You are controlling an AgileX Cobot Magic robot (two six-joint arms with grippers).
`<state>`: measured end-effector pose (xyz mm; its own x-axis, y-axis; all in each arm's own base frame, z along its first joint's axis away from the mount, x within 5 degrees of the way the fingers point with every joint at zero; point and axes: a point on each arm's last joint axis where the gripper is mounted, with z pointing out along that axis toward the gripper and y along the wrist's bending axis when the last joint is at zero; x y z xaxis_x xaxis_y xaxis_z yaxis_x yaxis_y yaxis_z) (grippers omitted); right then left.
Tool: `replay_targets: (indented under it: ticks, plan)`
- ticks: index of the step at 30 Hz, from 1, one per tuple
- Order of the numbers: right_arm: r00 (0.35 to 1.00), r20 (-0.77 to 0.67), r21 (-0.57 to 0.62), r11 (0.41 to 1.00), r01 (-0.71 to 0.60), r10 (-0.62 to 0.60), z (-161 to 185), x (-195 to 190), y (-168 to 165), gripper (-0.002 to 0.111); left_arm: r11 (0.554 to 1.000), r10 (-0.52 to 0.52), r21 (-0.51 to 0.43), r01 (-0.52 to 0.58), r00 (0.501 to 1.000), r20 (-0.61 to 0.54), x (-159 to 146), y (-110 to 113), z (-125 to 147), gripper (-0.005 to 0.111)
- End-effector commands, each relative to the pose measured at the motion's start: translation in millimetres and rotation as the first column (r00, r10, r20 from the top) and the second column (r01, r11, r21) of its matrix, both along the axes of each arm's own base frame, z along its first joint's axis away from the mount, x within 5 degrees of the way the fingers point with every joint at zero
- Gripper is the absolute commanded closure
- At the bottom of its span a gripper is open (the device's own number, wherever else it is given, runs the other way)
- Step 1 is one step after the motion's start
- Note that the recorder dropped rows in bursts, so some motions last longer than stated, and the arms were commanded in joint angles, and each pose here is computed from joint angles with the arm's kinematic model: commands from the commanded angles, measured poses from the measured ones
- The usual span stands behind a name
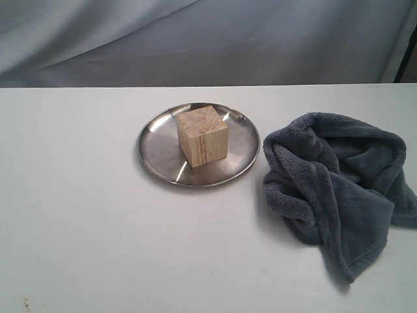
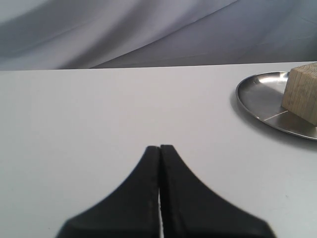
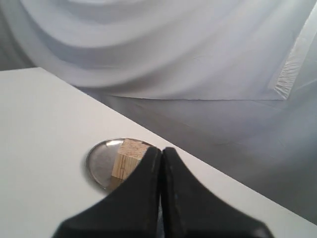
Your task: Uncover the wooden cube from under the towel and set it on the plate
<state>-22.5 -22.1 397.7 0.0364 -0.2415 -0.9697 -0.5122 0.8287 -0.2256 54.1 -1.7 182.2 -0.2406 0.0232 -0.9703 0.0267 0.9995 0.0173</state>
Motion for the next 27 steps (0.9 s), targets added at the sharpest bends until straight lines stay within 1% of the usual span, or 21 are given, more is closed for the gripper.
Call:
replay_targets:
  ticks: [1,3,4,6,8,11,14,17,19,21,22,23,25,27]
  plan:
    - [0.985,0.086,0.043,0.988,0.146,-0.149,-27,11,8,0.108,1.0,0.004,-0.005,-0.004,1.0,0.018,0,0,3,0.107]
    - [0.948,0.166,0.084,0.961,0.263,-0.273,-49,23,16,0.108,1.0,0.004,-0.005,-0.004,1.0,0.018,0,0,3,0.107]
    - [0.936,0.168,0.11,0.95,0.292,-0.308,-57,28,18,0.108,1.0,0.004,-0.005,-0.004,1.0,0.018,0,0,3,0.107]
    - [0.919,0.127,0.17,0.921,0.351,-0.374,-73,38,22,0.108,1.0,0.004,-0.005,-0.004,1.0,0.018,0,0,3,0.107]
    - [0.903,0.055,0.218,0.888,0.406,-0.426,-91,48,24,0.108,1.0,0.004,-0.005,-0.004,1.0,0.018,0,0,3,0.107]
    - [0.875,-0.006,0.216,0.854,0.474,-0.484,-120,60,24,0.108,1.0,0.004,-0.005,-0.004,1.0,0.018,0,0,3,0.107]
    - [0.854,-0.019,0.209,0.833,0.512,-0.52,-149,71,22,0.108,1.0,0.004,-0.005,-0.004,1.0,0.018,0,0,3,0.107]
    - [0.85,-0.014,0.218,0.828,0.517,-0.527,-174,75,21,0.108,1.0,0.004,-0.005,-0.004,1.0,0.018,0,0,3,0.107]
    - [0.846,-0.044,0.229,0.819,0.526,-0.532,-190,78,21,0.108,1.0,0.004,-0.005,-0.004,1.0,0.018,0,0,3,0.107]
    - [0.843,-0.058,0.261,0.807,0.531,-0.535,-193,79,21,0.108,1.0,0.004,-0.005,-0.004,1.0,0.018,0,0,3,0.107]
    - [0.832,-0.115,0.253,0.794,0.552,-0.542,-198,79,20,0.108,1.0,0.004,-0.005,-0.004,1.0,0.018,0,0,3,0.107]
    - [0.827,-0.117,0.252,0.789,0.56,-0.55,-198,79,20,0.108,1.0,0.004,-0.005,-0.004,1.0,0.018,0,0,3,0.107]
    - [0.813,-0.135,0.222,0.782,0.583,-0.567,-201,78,19,0.108,1.0,0.004,-0.005,-0.004,1.0,0.018,0,0,3,0.107]
    - [0.802,-0.137,0.14,0.79,0.597,-0.581,-205,78,18,0.108,1.0,0.004,-0.005,-0.004,1.0,0.018,0,0,3,0.107]
